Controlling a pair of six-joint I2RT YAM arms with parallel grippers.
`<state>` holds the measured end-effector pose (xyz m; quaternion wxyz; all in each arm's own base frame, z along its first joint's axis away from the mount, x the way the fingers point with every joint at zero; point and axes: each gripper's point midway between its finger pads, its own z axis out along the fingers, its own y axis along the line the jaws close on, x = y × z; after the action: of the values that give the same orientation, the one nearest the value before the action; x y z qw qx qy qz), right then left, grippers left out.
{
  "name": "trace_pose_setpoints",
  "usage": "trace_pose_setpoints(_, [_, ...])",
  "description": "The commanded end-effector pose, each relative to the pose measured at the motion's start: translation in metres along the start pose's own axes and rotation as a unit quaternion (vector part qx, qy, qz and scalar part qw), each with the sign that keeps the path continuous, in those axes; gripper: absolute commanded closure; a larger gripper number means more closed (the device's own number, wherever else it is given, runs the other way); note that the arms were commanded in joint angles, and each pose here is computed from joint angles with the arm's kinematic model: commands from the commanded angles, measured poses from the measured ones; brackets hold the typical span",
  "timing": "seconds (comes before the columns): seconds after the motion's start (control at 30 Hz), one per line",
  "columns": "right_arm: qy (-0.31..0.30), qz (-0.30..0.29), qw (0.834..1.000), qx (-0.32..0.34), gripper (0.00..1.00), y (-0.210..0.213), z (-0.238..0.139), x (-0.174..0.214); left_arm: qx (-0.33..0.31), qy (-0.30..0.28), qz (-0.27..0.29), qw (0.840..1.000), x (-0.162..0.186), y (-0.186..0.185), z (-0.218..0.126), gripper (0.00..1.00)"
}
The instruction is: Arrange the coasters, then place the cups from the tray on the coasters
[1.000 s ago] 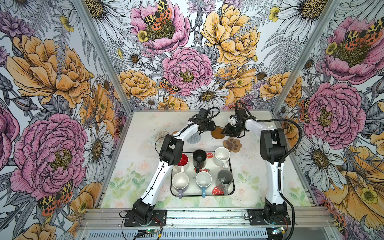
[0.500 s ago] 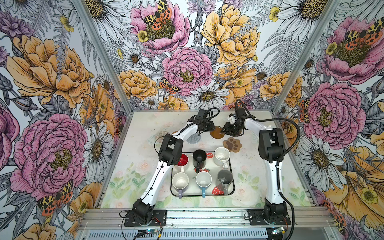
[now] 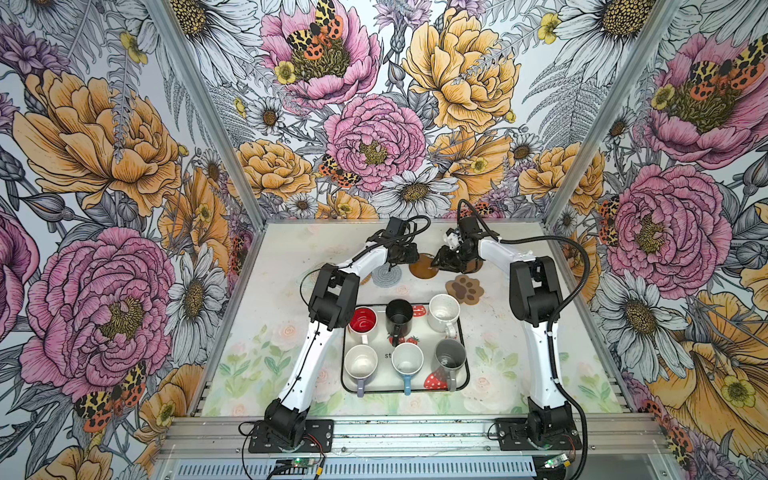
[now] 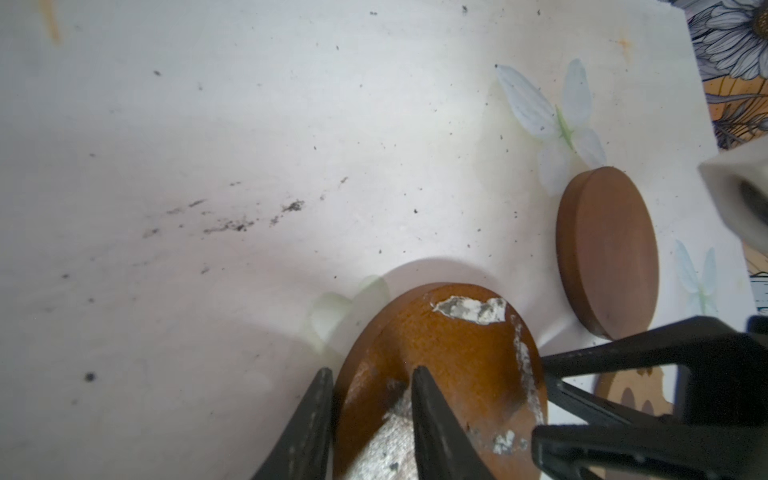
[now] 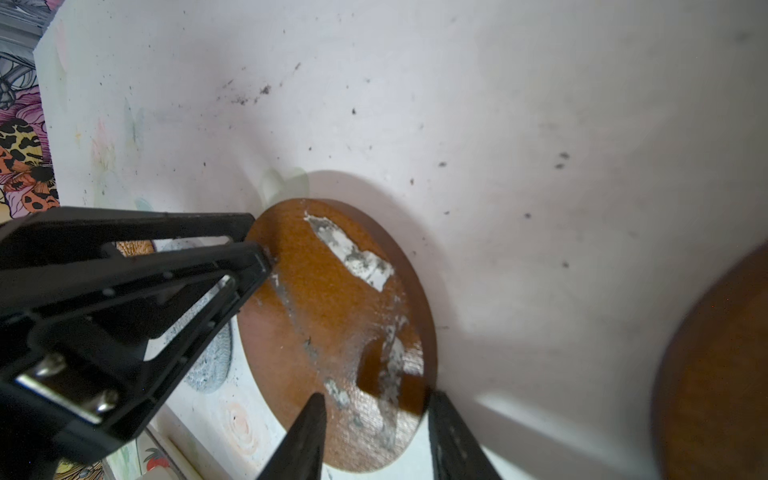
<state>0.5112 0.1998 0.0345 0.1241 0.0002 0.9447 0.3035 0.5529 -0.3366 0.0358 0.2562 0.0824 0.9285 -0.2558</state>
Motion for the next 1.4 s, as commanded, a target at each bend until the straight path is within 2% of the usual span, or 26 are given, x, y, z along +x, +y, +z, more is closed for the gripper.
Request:
trace_pose_setpoints(0.0, [0.024, 0.008, 1.0, -0.001, 0.57, 0.0, 0.02, 0.013, -0.025, 0.031, 0.006, 0.999, 0.019, 0.01, -0.005, 0.67])
trace_pose_setpoints(1.0, [0.053, -0.017, 0.998, 0.004, 0.58, 0.008, 0.019, 0.048, -0.076, 0.053, 0.034, 0.995, 0.032, 0.023, -0.027, 0.72])
trace_pose_setpoints(1.37, [0.043, -0.023, 0.999, 0.001, 0.57, 0.013, 0.013, 0.04, -0.078, 0.03, 0.037, 0.996, 0.013, 0.017, -0.039, 0.63])
